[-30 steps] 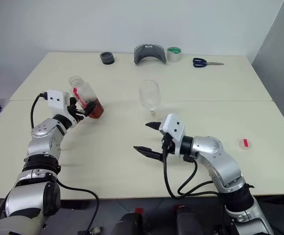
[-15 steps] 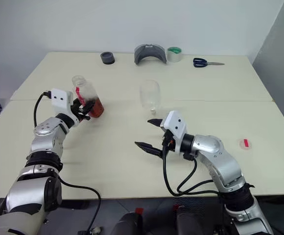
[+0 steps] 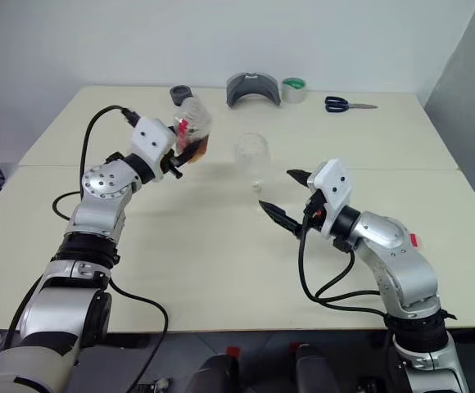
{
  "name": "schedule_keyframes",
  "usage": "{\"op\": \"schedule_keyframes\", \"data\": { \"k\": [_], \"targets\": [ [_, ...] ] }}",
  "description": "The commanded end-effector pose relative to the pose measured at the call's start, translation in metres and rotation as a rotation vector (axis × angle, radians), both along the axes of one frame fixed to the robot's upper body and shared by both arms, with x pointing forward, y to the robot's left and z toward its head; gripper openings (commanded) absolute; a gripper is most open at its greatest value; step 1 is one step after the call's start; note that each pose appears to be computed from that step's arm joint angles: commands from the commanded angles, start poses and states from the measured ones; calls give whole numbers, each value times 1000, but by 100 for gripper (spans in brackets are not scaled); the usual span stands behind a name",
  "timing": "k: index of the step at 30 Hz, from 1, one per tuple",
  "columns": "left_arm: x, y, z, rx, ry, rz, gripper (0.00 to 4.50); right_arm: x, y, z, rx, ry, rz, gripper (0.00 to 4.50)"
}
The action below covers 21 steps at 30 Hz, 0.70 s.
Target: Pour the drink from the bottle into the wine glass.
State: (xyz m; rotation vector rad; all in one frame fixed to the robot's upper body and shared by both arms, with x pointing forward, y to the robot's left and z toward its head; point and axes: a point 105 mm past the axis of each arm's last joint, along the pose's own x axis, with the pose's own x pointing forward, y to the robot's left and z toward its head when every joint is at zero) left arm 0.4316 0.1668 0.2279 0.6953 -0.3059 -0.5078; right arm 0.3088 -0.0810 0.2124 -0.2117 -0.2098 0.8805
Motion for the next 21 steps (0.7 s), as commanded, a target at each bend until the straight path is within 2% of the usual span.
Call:
{"op": "schedule_keyframes", "data": {
  "k": [1, 10, 21],
  "targets": [
    [-2, -13, 34, 79, -160, -29, 169, 0, -6, 17, 2, -91, -16, 450],
    [4, -26, 44, 230, -302, -16, 169, -1, -7, 15, 52, -33, 1, 450],
    [3, -37, 53, 386, -458, -19, 169, 5, -9, 13, 47, -44, -42, 450]
  ]
}}
